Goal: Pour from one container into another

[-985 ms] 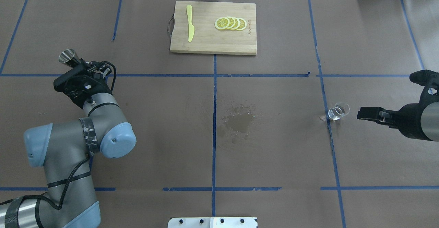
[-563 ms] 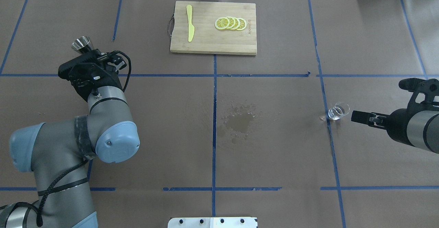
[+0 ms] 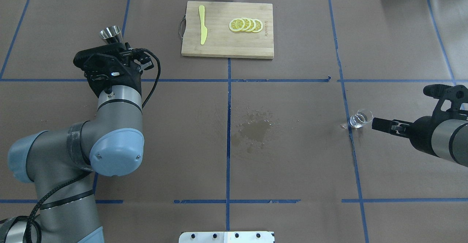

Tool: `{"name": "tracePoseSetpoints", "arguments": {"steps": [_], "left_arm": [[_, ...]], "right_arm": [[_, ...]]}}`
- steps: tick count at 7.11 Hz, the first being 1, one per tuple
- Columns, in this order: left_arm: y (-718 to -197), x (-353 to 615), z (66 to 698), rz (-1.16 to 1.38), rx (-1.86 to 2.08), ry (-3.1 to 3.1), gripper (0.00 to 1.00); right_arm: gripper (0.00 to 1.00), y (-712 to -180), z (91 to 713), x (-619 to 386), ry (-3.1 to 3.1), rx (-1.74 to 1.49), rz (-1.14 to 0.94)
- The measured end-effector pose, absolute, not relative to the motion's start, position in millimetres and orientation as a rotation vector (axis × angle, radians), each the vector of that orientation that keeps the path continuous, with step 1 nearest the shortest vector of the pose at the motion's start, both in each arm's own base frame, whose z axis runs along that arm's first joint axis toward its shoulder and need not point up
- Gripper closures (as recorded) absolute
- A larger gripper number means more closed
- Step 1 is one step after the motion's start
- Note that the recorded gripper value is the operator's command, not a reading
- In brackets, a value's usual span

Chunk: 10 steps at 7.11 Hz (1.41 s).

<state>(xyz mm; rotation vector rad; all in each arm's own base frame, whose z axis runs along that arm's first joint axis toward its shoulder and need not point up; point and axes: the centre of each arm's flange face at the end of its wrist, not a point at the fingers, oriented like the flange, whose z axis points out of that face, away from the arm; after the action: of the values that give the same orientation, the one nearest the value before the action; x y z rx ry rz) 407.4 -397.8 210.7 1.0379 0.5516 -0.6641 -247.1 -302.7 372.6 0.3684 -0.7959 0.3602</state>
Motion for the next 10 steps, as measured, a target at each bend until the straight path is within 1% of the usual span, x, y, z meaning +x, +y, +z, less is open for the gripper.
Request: {"name": "tracePoseSetpoints", "arguments": {"steps": [2, 3, 7, 9, 10], "left_arm": [[-396, 408, 193, -0.504, 1.142, 0.631, 1.0], [-397, 414, 195, -0.47, 1.188, 0.681, 1.0], [-393, 430, 197, -0.375, 1.18, 0.82, 1.0], [-390, 427, 190, -0.35, 1.193, 0.824, 1.0], [-390, 426, 188, -0.348, 1.196, 0.826, 1.0]], "right_arm": [[0.0, -305, 375, -245, -0.781, 0.396, 0.372], [0.0, -304, 377, -245, -0.766, 0.415, 0.377], [0.0, -297, 387, -251, -0.71, 0.493, 0.383], [0.02, -284, 410, -276, -0.656, 0.582, 0.435], [0.01, -276, 422, -291, -0.642, 0.638, 0.471]]}}
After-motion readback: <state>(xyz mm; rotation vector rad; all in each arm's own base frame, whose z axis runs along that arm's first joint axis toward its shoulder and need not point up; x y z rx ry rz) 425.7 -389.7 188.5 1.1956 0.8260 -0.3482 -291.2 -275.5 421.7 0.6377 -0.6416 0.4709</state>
